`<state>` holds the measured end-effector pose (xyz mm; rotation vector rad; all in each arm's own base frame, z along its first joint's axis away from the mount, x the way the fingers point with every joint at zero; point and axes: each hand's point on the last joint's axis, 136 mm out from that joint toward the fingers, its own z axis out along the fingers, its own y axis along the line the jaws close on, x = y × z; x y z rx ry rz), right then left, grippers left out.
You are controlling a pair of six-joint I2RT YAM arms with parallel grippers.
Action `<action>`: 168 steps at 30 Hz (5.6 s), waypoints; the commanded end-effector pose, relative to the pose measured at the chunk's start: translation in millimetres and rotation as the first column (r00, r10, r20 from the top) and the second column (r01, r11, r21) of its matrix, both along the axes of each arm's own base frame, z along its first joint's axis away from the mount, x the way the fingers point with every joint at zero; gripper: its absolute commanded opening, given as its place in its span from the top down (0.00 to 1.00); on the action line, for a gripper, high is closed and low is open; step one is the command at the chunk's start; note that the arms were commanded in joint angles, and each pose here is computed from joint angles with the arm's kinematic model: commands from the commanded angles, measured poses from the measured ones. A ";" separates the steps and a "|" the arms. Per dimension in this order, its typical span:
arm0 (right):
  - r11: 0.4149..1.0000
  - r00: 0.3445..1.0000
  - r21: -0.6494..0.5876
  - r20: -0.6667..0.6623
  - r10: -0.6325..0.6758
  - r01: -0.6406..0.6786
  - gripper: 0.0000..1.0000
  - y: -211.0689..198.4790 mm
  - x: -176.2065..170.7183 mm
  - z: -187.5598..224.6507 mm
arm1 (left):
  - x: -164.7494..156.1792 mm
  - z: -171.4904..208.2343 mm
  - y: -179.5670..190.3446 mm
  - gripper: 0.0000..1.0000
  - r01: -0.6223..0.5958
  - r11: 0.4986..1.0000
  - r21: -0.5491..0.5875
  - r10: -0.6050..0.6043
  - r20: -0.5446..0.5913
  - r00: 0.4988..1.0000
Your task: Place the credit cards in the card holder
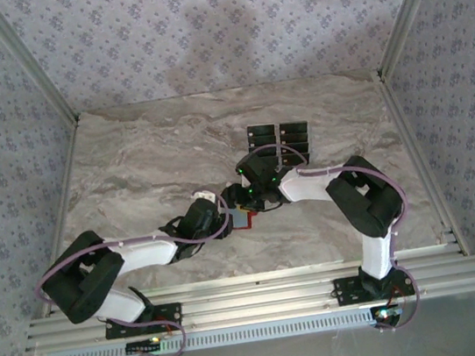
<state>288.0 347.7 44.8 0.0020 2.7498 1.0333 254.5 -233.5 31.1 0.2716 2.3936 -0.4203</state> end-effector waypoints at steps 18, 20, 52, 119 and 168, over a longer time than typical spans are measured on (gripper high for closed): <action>0.999 0.999 0.018 -0.030 0.026 -0.026 0.39 23.3 2.3 4.0 | -6.0 39.9 31.8 0.25 -0.093 0.994 -0.054 0.096 0.074 0.993; 0.999 0.999 0.018 -0.029 0.031 -0.030 0.39 25.7 2.5 5.1 | -6.7 39.0 36.1 0.25 -0.106 0.993 -0.057 0.110 0.074 0.991; 0.996 0.995 0.026 -0.035 0.089 -0.088 0.39 63.4 -0.4 2.5 | -2.5 28.4 28.0 0.22 -0.067 0.993 -0.096 0.071 0.044 0.996; 0.925 0.971 -0.376 0.236 0.040 0.053 0.48 -106.1 -20.9 50.7 | 0.1 42.1 16.3 0.22 -0.083 0.994 -0.064 0.084 0.006 0.996; 0.976 1.000 -0.215 0.007 0.022 -0.020 0.41 -12.6 -9.3 -13.7 | -9.7 28.3 4.6 0.21 0.009 1.000 -0.013 -0.008 0.026 1.000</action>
